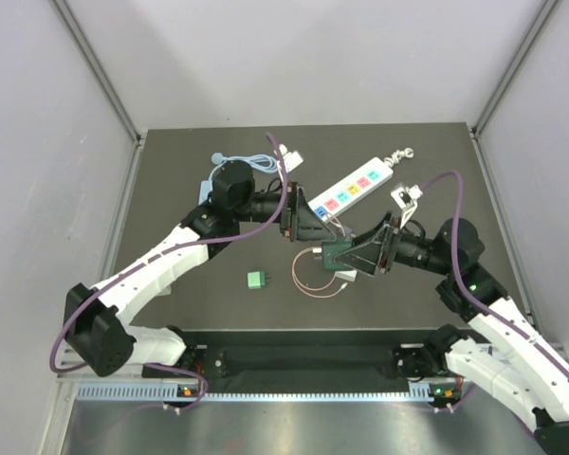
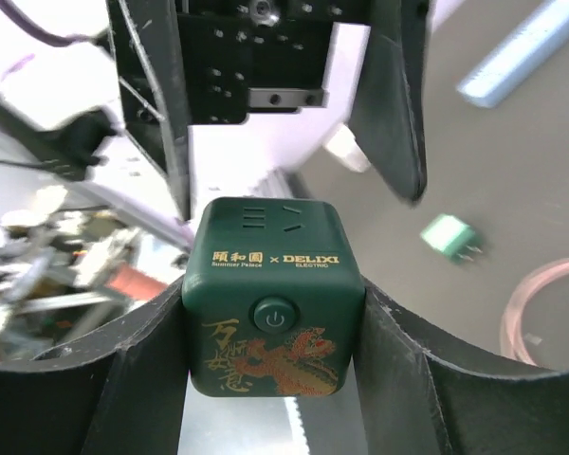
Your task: Insert the plug
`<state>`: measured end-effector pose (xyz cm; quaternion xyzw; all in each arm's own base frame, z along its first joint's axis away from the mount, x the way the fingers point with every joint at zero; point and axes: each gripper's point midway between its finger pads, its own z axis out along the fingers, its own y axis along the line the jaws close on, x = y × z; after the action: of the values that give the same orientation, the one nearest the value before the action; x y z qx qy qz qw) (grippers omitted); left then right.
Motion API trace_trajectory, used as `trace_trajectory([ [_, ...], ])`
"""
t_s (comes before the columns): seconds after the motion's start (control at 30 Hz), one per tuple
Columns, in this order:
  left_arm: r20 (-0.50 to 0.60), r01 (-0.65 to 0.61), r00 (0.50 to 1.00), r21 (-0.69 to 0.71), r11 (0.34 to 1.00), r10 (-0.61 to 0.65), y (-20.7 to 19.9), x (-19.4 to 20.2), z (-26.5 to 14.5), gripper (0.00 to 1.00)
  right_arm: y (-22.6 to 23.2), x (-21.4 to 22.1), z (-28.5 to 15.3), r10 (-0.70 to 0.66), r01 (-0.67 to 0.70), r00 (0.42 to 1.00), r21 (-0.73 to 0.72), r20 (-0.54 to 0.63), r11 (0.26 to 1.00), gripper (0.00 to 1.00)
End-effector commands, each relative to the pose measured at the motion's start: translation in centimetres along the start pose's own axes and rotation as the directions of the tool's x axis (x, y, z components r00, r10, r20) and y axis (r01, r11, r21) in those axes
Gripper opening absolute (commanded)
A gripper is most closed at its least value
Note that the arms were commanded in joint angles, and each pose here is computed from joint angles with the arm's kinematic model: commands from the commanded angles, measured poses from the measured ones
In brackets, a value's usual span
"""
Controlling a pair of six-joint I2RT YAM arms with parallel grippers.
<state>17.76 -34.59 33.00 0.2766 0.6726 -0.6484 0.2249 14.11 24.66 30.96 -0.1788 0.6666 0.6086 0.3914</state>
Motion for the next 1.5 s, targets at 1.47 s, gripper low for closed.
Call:
trace_trajectory([
  [1.47, 0.12, -0.16, 0.906, -0.791, 0.59, 0.406, 9.4, -1.4, -14.0, 0.97, -40.7, -14.5, -3.2, -0.108, 0.778, 0.503, 0.395, -0.857, 0.489, 0.0],
])
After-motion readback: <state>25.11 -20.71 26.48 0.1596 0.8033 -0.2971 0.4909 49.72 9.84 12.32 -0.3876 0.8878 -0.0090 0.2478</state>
